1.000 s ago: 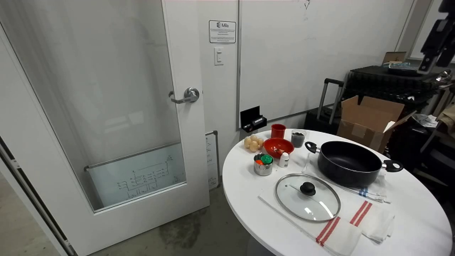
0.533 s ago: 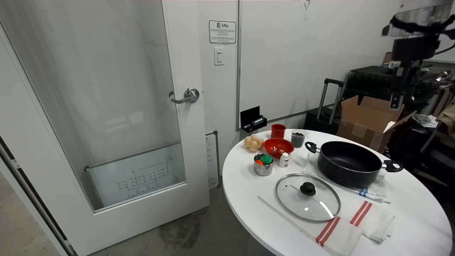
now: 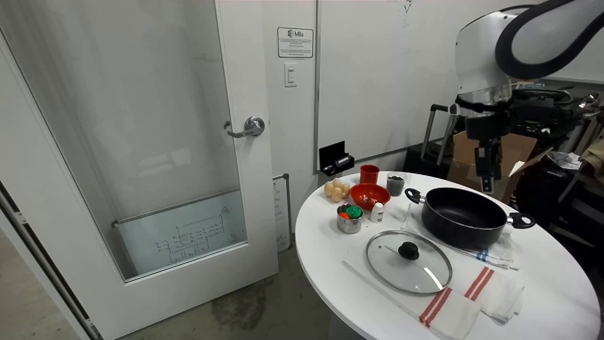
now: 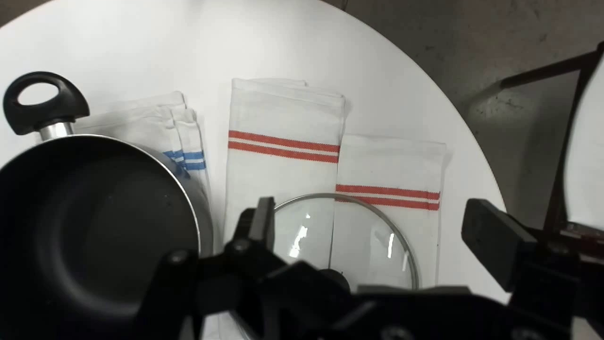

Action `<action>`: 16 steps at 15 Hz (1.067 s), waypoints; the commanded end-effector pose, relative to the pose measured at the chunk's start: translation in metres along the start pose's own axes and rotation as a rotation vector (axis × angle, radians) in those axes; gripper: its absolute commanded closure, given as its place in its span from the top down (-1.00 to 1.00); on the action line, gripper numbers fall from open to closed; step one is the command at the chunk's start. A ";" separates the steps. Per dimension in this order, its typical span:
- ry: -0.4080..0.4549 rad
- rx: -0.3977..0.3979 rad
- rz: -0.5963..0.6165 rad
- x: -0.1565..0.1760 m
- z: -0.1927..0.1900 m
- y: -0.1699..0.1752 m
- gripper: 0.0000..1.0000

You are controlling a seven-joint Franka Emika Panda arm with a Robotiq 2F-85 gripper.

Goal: Put the lid on the pot

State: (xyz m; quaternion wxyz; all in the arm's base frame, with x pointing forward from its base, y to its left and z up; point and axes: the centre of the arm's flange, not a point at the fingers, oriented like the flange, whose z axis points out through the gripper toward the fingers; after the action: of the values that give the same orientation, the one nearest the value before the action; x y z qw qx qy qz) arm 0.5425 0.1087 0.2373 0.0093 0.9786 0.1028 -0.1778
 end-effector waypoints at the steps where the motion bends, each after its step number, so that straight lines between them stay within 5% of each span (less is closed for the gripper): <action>1: -0.070 0.019 -0.074 0.056 0.019 0.002 1.00; 16: 0.072 -0.073 -0.097 0.153 0.133 -0.020 1.00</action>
State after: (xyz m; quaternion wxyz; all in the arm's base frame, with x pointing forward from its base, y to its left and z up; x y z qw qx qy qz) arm 0.6163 0.1435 0.0862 0.0204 0.9762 0.1552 -0.1502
